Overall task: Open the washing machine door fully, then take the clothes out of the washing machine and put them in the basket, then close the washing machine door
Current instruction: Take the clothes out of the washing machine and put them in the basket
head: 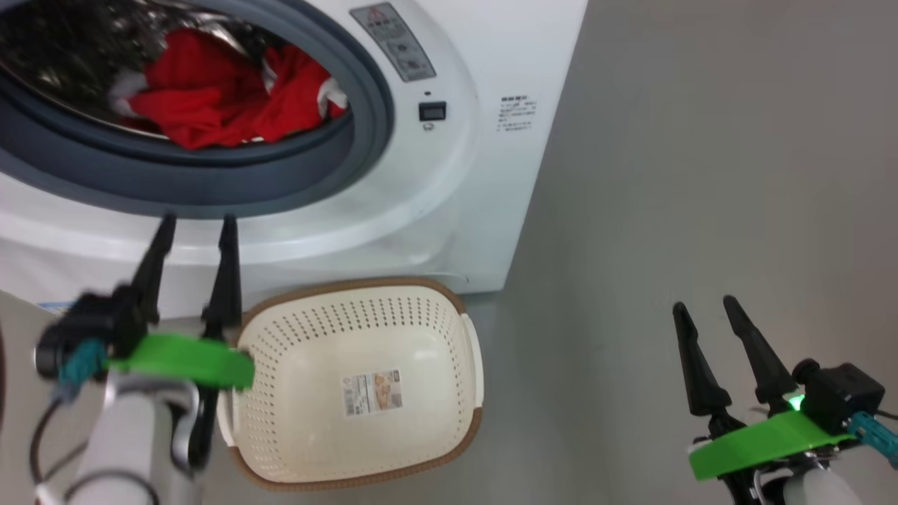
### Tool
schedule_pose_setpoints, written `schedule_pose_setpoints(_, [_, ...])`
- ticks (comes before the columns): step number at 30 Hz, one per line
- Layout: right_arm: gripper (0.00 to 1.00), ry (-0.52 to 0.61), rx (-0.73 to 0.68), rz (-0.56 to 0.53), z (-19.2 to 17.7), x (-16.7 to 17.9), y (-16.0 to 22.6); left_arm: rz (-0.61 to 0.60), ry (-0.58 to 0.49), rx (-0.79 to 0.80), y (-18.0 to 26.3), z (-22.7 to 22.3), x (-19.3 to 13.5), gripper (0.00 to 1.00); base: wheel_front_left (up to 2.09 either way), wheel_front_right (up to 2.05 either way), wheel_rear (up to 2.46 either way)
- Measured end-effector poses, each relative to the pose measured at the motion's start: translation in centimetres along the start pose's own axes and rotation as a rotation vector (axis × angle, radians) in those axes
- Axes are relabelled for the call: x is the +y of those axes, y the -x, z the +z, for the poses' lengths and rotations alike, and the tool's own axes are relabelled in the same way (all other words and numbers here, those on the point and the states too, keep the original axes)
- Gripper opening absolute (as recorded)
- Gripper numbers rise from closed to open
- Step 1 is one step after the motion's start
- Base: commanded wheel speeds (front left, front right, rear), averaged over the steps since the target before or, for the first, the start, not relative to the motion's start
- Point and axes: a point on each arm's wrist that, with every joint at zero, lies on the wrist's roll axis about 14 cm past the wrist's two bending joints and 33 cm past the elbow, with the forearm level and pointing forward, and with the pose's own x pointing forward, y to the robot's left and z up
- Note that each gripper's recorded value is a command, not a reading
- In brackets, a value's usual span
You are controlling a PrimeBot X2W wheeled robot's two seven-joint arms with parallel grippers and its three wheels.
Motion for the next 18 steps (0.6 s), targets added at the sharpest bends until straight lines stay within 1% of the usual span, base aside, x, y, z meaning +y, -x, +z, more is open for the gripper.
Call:
schedule_pose_setpoints(4, [1.00,-0.009,0.008,-0.004,-0.5,0.0,-1.1,-0.051,-0.036,0.015,-4.2,-0.5,-1.7,1.00,0.00,0.00,0.00])
schedule_pose_setpoints(7, [1.00,-0.014,0.020,-0.013,-1.1,-0.2,-1.8,-0.059,-0.049,0.056,-6.8,-1.9,-1.9,1.00,0.00,0.00,0.00])
schedule_pose_setpoints(12, [1.00,-0.012,0.036,-0.031,-1.9,-0.8,-2.9,-0.043,-0.069,0.141,-10.3,-4.8,-1.3,1.00,0.00,0.00,0.00])
schedule_pose_setpoints(18, [1.00,-0.004,0.059,-0.056,-3.0,-1.9,-3.8,0.028,-0.107,0.226,-13.6,-7.5,0.6,1.00,0.00,0.00,0.00])
